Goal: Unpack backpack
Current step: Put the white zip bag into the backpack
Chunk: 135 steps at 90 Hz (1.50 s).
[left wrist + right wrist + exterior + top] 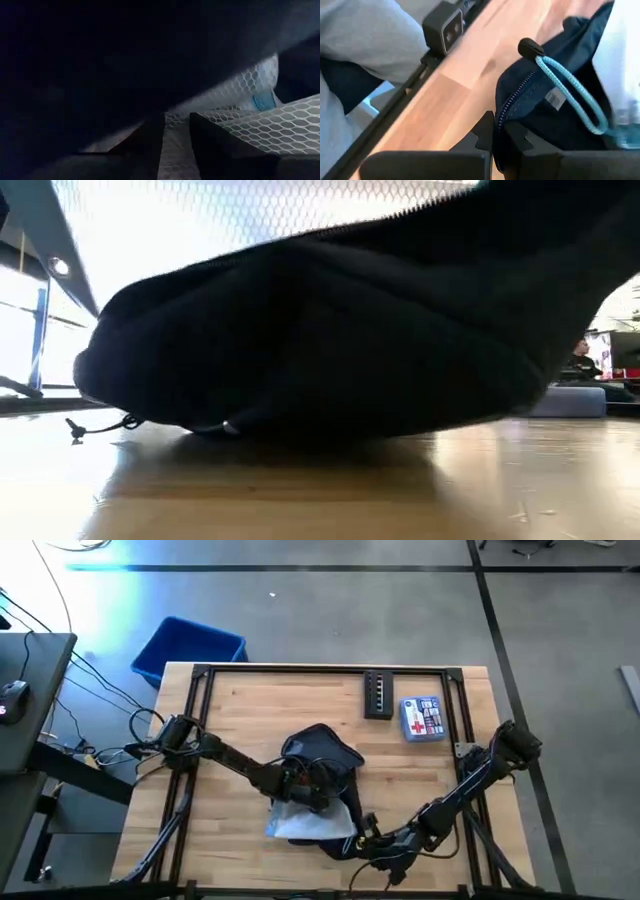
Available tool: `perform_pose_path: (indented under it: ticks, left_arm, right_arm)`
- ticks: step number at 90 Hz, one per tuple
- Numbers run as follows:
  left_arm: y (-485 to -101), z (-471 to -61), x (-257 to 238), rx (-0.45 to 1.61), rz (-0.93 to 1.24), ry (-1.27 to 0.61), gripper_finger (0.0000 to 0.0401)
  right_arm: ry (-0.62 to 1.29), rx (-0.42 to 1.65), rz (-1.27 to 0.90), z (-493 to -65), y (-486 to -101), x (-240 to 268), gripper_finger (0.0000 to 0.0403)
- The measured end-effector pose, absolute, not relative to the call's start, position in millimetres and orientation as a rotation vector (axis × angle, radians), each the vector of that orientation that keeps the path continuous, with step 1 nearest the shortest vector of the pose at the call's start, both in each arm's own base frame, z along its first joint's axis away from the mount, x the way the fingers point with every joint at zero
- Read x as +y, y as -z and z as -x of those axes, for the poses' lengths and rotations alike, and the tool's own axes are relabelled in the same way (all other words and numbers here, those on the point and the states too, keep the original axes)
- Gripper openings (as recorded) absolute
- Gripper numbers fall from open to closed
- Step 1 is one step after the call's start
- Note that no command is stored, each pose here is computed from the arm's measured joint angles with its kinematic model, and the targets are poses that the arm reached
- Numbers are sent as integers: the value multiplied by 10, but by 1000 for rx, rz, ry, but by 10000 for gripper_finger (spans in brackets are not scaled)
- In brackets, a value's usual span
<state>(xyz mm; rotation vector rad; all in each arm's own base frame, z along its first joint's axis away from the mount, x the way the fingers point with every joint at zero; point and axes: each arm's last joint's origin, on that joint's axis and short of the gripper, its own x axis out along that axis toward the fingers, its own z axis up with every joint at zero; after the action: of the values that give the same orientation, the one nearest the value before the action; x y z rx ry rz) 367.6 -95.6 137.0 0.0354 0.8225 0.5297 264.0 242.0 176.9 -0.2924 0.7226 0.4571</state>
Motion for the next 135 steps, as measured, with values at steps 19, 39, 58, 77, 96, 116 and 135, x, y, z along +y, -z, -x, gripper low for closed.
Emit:
perform_pose_path:
  ticks: [19, 39, 58, 77, 96, 116, 135]
  left_arm:
    - [-1848, -3667, -1177, 750, -133, -437, 78]
    - [-2347, -3561, -1443, 678, -80, -256, 78]
    - [-2205, -3589, -1668, 786, -13, 129, 78]
    - [-1807, -3742, -1879, 819, 8, 431, 78]
    - [-1438, -3925, -1865, 802, 26, 383, 78]
    - [-1342, -4134, -1532, 749, 103, 227, 78]
    - [-1393, -4241, -1336, 662, 104, 95, 78]
  right_arm:
    - [-384, 712, 315, -2647, -1769, 2398, 0]
    - [-336, 703, 321, -2655, -1771, 2383, 0]
    - [-314, 700, 321, -2659, -1771, 2375, 0]
    - [-304, 702, 326, -2660, -1768, 2367, 0]
    - [-303, 707, 330, -2658, -1764, 2362, 0]
    - [-412, 734, 333, -2620, -1749, 2406, 0]
    - [-506, 769, 331, -2545, -1733, 2470, 0]
